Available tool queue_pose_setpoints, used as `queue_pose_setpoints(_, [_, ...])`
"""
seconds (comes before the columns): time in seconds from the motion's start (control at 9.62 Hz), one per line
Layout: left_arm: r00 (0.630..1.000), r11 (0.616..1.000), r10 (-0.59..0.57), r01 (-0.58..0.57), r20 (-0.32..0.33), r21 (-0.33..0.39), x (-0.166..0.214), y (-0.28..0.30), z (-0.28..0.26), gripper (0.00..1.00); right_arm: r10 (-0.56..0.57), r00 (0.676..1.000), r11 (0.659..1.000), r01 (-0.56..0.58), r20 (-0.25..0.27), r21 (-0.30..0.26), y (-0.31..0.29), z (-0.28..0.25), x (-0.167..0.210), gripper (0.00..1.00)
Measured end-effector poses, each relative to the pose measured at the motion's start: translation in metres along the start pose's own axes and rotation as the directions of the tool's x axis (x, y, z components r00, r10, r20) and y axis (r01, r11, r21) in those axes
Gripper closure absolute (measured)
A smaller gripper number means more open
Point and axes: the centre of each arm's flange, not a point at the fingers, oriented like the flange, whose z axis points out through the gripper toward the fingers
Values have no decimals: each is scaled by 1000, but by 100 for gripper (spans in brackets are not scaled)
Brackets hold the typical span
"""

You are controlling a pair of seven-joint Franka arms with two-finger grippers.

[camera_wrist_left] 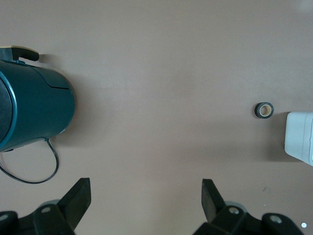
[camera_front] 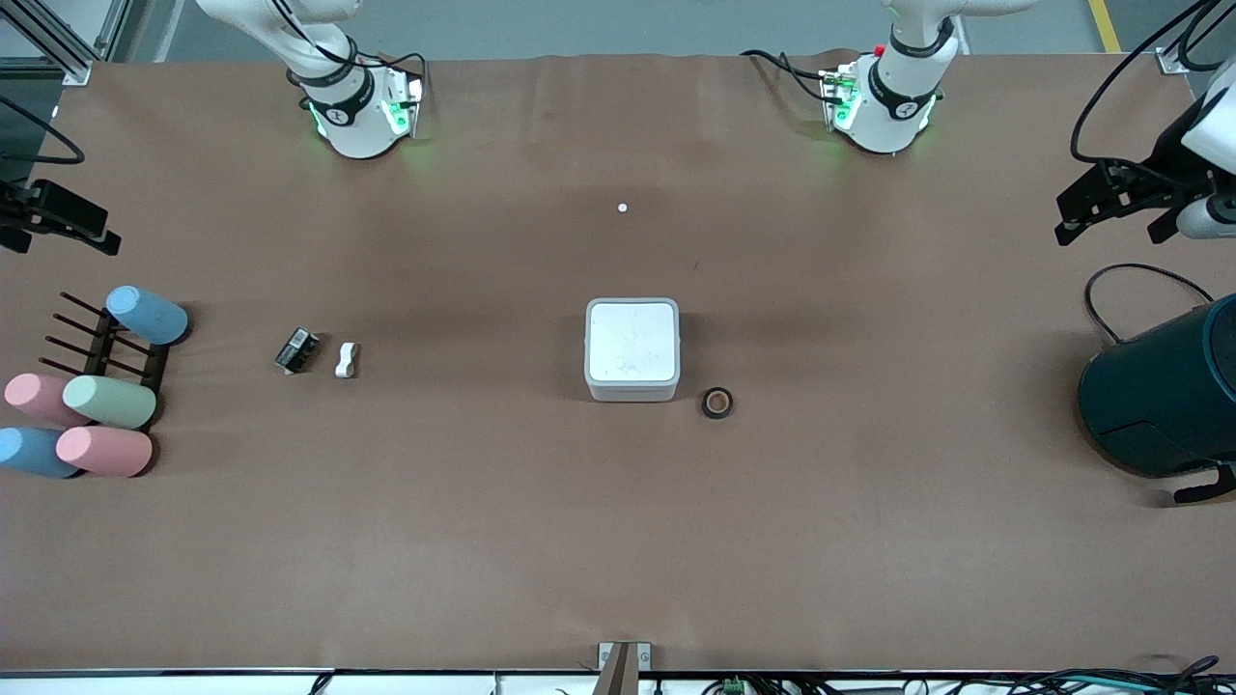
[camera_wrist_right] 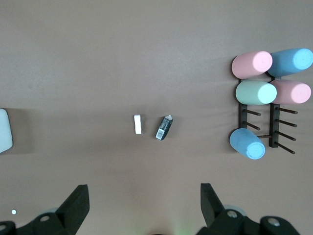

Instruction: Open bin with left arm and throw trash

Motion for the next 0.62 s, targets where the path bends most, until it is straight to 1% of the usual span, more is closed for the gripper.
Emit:
queue_pose_setpoints(0.21, [1000, 1000, 1, -1, 15, 1, 1, 1, 3, 0, 0, 1000, 1000, 0, 4, 0, 0, 2, 1, 0])
queue_pose_setpoints(0.62, [1000, 1000, 12, -12, 22, 1, 1, 7, 3, 0, 0, 1000, 1000, 0, 20, 0, 0, 10, 2, 0])
